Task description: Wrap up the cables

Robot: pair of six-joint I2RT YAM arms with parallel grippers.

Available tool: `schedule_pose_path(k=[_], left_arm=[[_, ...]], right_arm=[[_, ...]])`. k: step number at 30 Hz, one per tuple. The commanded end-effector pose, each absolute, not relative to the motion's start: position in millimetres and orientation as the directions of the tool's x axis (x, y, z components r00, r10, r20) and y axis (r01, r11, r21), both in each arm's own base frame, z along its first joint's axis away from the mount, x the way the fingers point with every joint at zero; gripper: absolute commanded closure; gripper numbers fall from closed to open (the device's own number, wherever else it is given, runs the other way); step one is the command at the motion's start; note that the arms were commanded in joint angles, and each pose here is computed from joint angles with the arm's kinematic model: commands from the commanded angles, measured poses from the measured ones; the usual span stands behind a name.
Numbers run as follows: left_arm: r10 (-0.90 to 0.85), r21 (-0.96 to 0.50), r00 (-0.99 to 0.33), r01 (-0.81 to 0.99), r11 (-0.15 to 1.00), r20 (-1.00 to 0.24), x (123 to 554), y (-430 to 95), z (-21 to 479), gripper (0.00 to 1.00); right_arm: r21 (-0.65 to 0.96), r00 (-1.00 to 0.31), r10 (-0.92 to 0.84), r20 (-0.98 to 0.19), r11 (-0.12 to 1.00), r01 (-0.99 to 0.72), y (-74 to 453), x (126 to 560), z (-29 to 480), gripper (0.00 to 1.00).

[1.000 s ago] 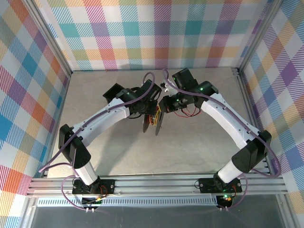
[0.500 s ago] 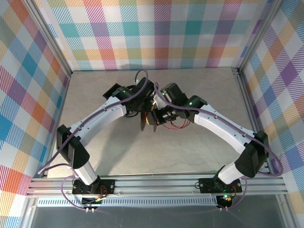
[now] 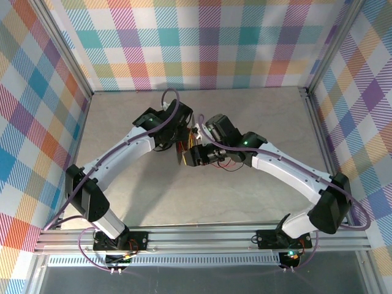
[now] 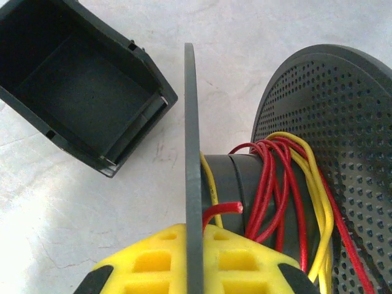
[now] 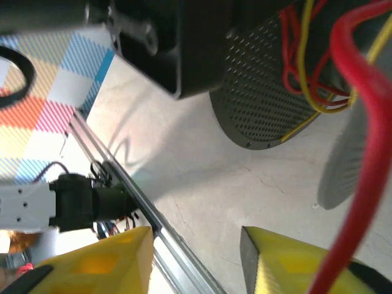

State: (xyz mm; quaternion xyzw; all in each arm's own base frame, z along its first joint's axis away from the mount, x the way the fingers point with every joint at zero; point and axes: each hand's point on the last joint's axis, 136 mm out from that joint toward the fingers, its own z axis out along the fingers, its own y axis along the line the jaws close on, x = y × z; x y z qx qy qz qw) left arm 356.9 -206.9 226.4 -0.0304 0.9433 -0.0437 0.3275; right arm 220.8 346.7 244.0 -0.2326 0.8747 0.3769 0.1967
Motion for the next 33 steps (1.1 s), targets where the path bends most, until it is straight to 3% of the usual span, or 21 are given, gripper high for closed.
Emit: schedule_pose_path(k=[1, 11, 27, 33], left_arm=[[-0.17, -0.183, -0.695, -0.056, 0.981, -0.698, 367, -203, 260, 1.0], [-0.176, -0.241, -0.688, -0.003, 0.971, -0.704, 359, -209, 268, 1.0], [-0.135, -0.252, -0.683, 0.074, 0.965, -0.718, 343, -211, 265, 1.0], [-0.135, -0.249, -0.682, 0.072, 0.966, -0.719, 343, -210, 262, 1.0]], right_arm=[[0.493, -0.779, -0.23, -0.584, 0.662, -0.565, 328, 225, 264, 0.46], [0.433, -0.694, -0.125, -0.709, 0.7, -0.568, 300, 234, 295, 0.14], [0.508, -0.669, -0.077, -0.739, 0.589, -0.629, 314, 236, 346, 0.15], [0.426, -0.612, -0.055, -0.789, 0.668, -0.61, 286, 237, 362, 0.16]])
